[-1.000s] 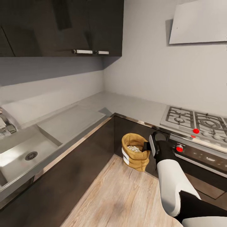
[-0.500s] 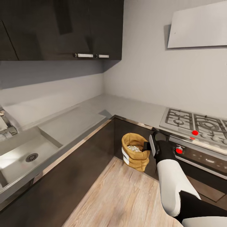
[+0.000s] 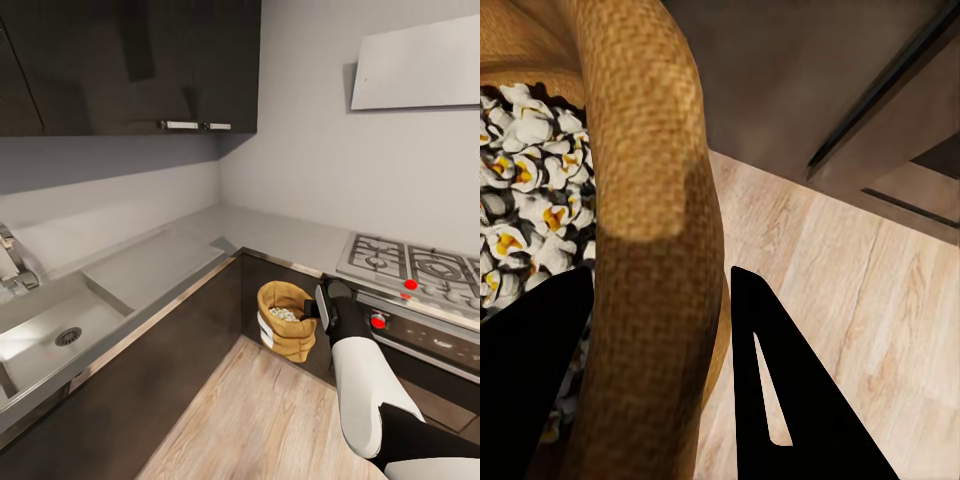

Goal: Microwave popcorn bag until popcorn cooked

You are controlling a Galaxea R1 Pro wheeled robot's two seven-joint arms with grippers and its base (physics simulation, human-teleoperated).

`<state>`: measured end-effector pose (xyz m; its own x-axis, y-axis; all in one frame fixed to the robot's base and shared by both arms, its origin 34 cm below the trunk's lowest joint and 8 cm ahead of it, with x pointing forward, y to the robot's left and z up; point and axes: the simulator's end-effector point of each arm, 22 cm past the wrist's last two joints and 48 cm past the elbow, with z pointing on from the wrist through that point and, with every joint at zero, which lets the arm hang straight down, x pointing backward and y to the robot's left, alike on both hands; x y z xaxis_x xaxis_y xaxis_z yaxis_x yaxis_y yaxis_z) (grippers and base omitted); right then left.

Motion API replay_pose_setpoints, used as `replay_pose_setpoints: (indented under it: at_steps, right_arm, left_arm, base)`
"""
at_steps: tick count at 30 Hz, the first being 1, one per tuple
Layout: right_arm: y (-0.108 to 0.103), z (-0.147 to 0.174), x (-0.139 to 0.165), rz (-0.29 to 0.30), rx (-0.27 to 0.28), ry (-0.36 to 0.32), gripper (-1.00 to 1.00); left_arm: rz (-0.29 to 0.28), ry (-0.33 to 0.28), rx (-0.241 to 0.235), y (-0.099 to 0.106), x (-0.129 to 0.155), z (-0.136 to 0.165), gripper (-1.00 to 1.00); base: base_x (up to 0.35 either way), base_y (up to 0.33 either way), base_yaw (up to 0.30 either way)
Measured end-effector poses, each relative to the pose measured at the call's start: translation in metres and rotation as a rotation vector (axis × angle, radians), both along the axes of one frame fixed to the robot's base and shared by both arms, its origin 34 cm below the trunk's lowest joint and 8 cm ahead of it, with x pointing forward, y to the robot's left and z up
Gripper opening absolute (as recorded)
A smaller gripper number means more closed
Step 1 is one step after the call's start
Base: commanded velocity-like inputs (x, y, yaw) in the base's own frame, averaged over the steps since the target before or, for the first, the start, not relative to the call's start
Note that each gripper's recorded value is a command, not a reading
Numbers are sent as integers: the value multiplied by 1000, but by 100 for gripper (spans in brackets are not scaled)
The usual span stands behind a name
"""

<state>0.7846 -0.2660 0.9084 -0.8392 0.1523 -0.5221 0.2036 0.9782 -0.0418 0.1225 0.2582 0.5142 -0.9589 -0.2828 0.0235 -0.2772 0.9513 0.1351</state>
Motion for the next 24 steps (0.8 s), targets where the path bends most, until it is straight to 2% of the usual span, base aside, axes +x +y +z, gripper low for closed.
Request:
replay_pose_setpoints:
  at_steps: [24]
  right_arm:
    - [-8, 25, -1, -8, -10, -37, -100]
  left_arm:
    - [-12, -36, -4, -2, 14, 0, 100]
  base:
    - [0, 0, 0]
